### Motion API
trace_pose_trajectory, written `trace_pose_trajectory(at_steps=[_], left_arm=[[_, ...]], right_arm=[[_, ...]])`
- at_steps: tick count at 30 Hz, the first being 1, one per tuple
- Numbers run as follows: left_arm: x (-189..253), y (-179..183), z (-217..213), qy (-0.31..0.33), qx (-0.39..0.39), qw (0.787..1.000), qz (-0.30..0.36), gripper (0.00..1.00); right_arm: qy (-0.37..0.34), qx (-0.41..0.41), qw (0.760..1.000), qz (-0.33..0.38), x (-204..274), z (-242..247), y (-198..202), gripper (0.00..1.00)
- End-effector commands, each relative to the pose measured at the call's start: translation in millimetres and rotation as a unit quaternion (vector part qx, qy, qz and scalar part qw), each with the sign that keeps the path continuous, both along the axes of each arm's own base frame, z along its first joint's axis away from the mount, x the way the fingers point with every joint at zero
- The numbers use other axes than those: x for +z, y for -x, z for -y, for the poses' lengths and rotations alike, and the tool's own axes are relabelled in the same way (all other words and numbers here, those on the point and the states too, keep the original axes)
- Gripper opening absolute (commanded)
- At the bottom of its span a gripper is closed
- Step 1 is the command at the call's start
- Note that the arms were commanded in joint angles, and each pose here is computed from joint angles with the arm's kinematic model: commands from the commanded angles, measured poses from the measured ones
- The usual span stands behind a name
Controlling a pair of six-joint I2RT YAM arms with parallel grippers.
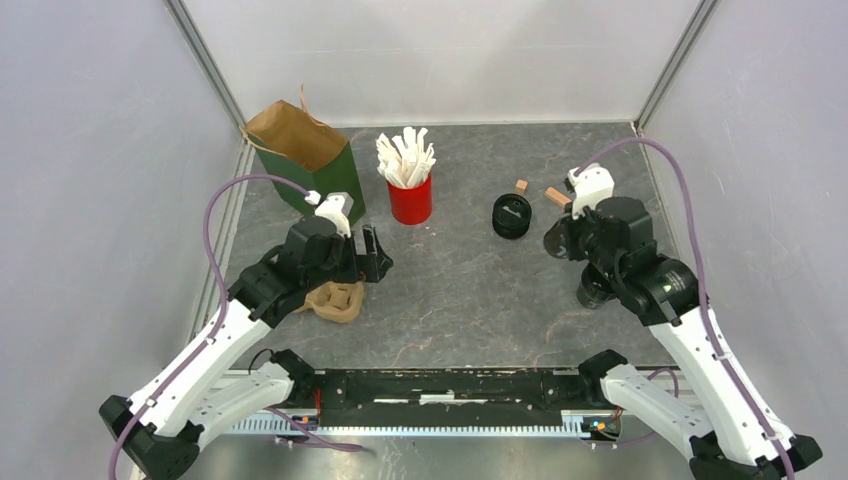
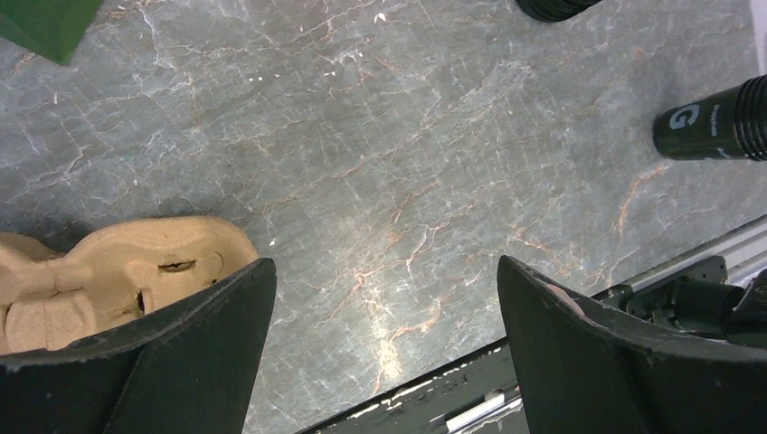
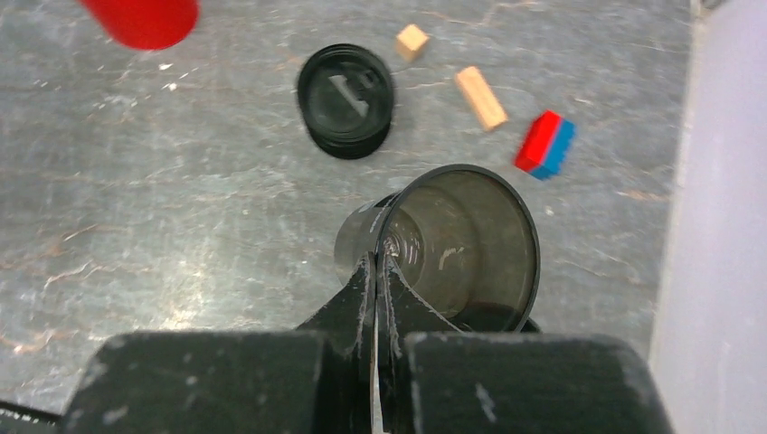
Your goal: Pack the takeout coffee
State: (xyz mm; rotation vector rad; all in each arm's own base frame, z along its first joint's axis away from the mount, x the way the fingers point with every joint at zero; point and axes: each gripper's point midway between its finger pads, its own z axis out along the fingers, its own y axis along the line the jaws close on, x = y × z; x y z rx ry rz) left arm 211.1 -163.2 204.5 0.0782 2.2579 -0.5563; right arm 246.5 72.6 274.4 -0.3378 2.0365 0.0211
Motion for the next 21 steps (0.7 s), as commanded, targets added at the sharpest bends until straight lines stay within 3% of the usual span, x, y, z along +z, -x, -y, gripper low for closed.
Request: trace_pose_trajectory(at_steps=[1, 12, 21], left_arm=[[32.1, -2.5, 0.7, 0.041, 0.024, 0.999, 0.025, 0.97], [32.9, -1.5, -10.6, 0.023, 0.04, 0.998, 0.032, 0.97], [28.9, -6.4, -30.1, -0.008, 0.091, 0.995, 0.028, 0.97]], right_arm=[[-0.019, 0.081, 0.996, -0.016, -27.7, -36.0, 3.3, 0.0], [-0.046, 0.183, 0.982, -0.031, -90.5, -97.6, 27.4, 0.0], [0.001, 0.273, 0.962, -0.009, -106.5, -157.2, 65.0, 0.0]])
